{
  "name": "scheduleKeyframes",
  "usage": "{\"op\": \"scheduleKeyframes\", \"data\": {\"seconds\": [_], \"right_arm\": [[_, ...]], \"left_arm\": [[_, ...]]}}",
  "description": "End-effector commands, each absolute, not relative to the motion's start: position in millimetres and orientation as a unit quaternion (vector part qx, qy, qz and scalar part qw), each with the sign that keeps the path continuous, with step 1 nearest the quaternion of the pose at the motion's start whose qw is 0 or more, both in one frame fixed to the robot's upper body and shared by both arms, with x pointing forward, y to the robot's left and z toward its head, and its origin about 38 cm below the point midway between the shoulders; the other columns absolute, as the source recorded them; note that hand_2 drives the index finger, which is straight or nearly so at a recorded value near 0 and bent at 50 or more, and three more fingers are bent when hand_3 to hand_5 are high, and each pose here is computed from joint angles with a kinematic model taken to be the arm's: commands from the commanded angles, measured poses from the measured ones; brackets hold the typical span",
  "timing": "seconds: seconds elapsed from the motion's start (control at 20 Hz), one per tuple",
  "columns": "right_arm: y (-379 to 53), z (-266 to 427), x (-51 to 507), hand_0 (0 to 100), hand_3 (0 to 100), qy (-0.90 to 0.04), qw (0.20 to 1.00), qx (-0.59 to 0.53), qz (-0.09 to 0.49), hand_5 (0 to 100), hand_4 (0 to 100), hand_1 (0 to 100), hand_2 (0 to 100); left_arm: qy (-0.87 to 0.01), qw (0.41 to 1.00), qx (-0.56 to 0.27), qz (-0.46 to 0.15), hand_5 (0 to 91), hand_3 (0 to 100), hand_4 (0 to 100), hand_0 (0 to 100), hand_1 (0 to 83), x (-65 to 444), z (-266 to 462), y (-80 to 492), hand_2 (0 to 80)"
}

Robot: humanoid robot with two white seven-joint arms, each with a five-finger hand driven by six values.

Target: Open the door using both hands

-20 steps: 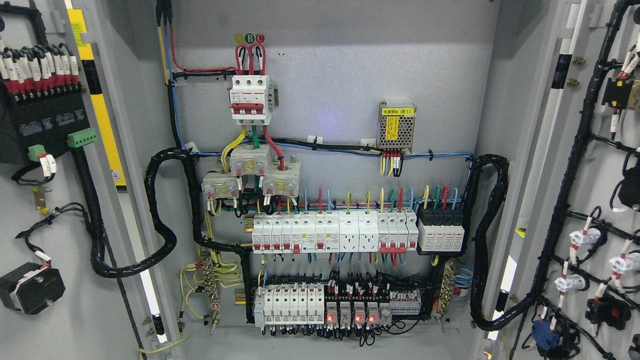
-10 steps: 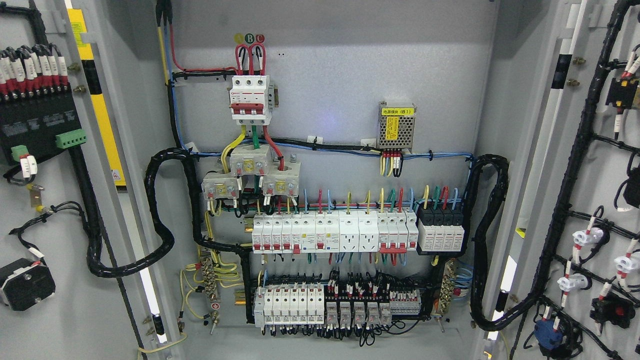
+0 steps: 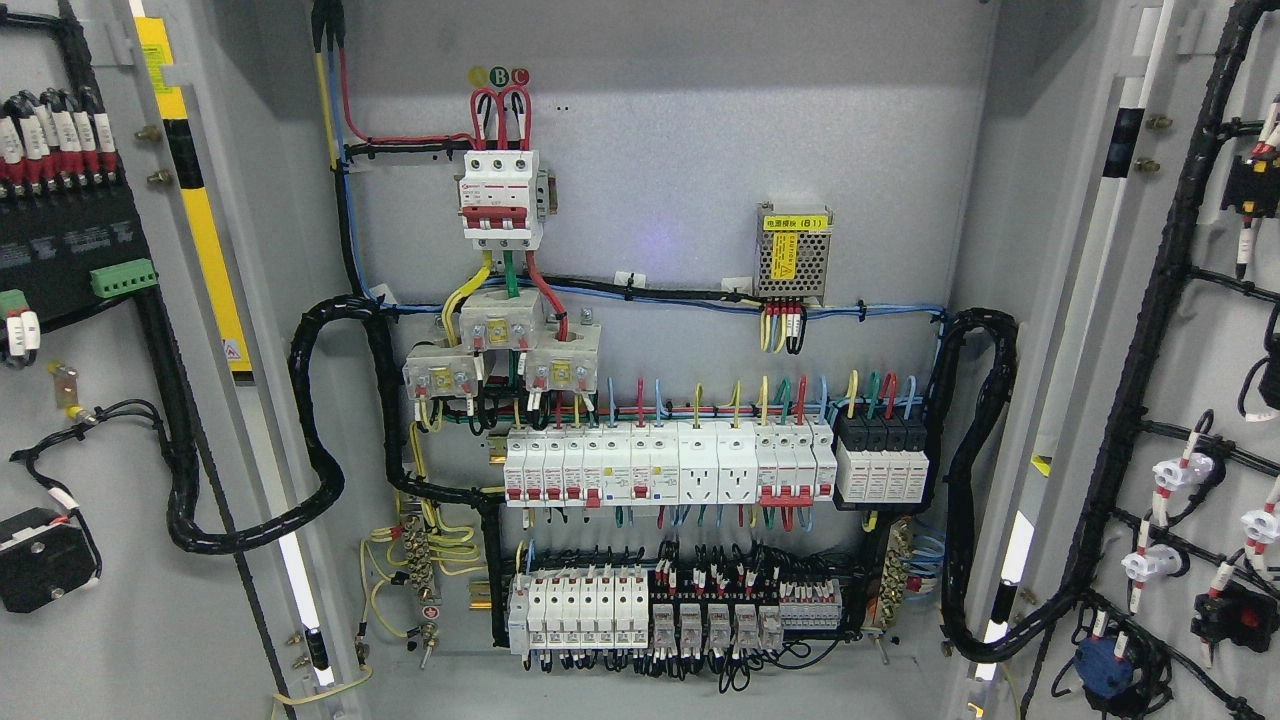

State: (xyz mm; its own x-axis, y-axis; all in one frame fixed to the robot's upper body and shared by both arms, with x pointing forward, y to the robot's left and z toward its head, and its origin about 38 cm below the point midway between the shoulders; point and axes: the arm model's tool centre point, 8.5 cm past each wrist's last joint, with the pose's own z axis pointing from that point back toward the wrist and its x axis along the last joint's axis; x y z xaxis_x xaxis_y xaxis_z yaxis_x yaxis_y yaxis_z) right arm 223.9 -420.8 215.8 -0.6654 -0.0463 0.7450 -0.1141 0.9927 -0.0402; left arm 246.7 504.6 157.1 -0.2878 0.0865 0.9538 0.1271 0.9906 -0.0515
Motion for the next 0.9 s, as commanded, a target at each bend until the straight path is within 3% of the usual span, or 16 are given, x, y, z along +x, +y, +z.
{"op": "scheduleKeyframes", "data": {"seconds": [0.0, 0.6, 0.85], "right_arm": [[-435.1, 212.8, 221.6, 21, 0, -0.912, 0.407, 0.036, 0.017, 0, 0, 14, 0], [-432.3, 211.8, 222.4, 21, 0, -0.912, 0.408, 0.041, 0.017, 0, 0, 14, 0], [-423.5, 210.1, 225.0, 21, 0, -0.911, 0.408, 0.055, 0.020, 0, 0, 14, 0]], "left_arm": [[-0.785, 0.618, -0.040, 0.003, 0.0, 0, 0, 0, 0.0, 254.8, 150.3, 538.8, 0.0], [-0.787, 0.615, -0.045, -0.001, 0.0, 0, 0, 0, 0.0, 258.4, 150.7, 539.2, 0.0], [-0.802, 0.593, -0.069, -0.026, 0.0, 0, 0, 0, 0.0, 261.5, 166.7, 514.5, 0.0]]}}
